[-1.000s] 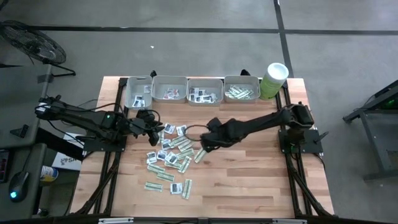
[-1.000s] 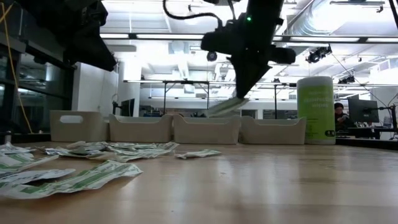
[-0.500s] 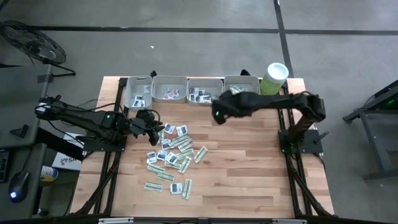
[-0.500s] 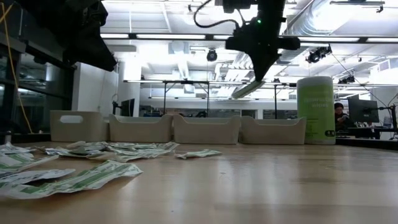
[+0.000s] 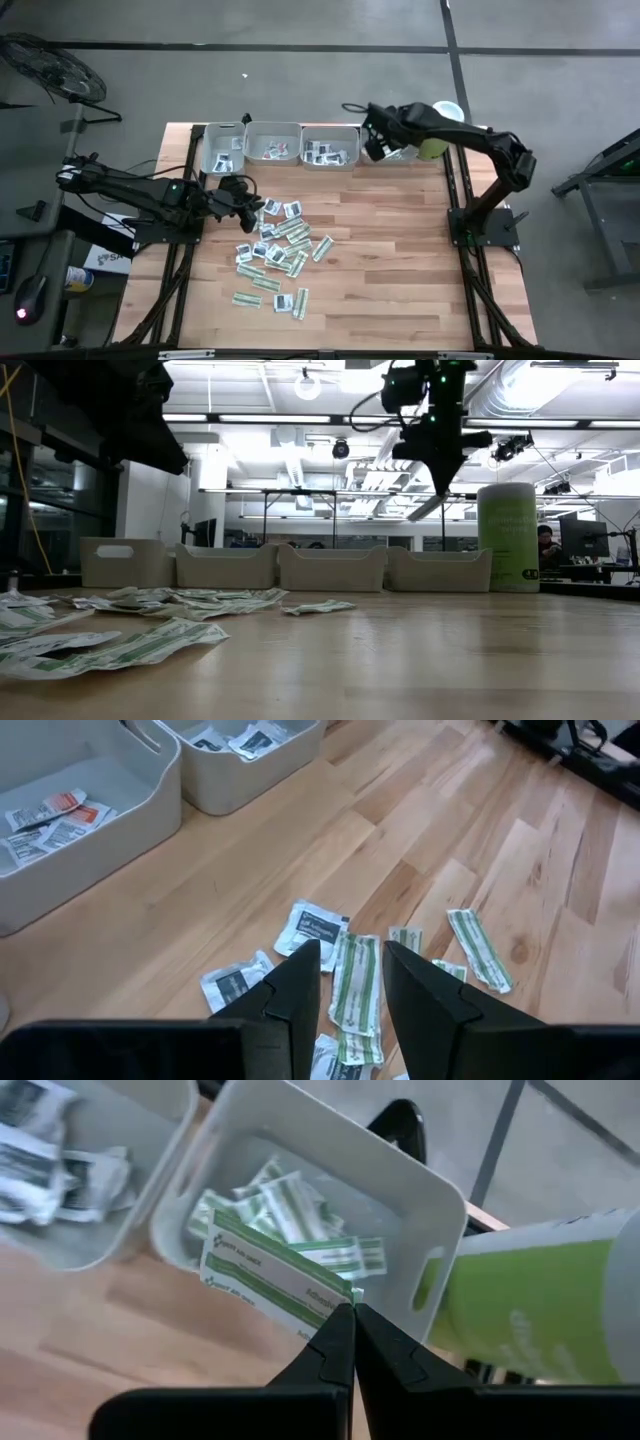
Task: Pick & Place First Aid Supplies
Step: Put the green bandage into the right gray bin
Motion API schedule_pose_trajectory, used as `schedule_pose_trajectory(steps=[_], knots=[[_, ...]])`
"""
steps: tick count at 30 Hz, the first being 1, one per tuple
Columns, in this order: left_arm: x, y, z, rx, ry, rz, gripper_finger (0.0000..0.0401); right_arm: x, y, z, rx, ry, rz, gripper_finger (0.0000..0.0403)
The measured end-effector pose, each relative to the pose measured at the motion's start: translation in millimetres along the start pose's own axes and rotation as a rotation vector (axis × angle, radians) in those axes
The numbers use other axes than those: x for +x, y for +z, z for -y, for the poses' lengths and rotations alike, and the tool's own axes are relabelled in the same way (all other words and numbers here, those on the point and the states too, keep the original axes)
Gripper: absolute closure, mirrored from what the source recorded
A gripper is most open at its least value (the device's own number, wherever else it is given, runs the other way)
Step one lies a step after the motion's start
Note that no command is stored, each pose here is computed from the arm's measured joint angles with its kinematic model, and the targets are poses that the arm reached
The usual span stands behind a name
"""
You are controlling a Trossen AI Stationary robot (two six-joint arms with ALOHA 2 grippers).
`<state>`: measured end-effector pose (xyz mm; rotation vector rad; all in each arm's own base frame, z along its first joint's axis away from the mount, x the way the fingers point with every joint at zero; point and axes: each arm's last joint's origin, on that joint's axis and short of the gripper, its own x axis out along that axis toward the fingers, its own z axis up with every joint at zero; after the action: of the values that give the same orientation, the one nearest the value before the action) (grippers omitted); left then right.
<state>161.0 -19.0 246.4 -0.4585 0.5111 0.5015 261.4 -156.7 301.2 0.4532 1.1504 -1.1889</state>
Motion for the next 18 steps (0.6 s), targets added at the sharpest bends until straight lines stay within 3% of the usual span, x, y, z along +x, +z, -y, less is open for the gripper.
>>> schedule_pose_trajectory(steps=[12,18], knots=[[0.0,0.3,-0.4,-0.036,0.012,0.011,0.029,36.1,30.3,47.1,0.052,0.069,-0.079,0.0403],[0.0,0.4,-0.4,-0.04,0.013,0.012,0.029,55.2,39.3,46.5,0.084,0.145,-0.112,0.0403]])
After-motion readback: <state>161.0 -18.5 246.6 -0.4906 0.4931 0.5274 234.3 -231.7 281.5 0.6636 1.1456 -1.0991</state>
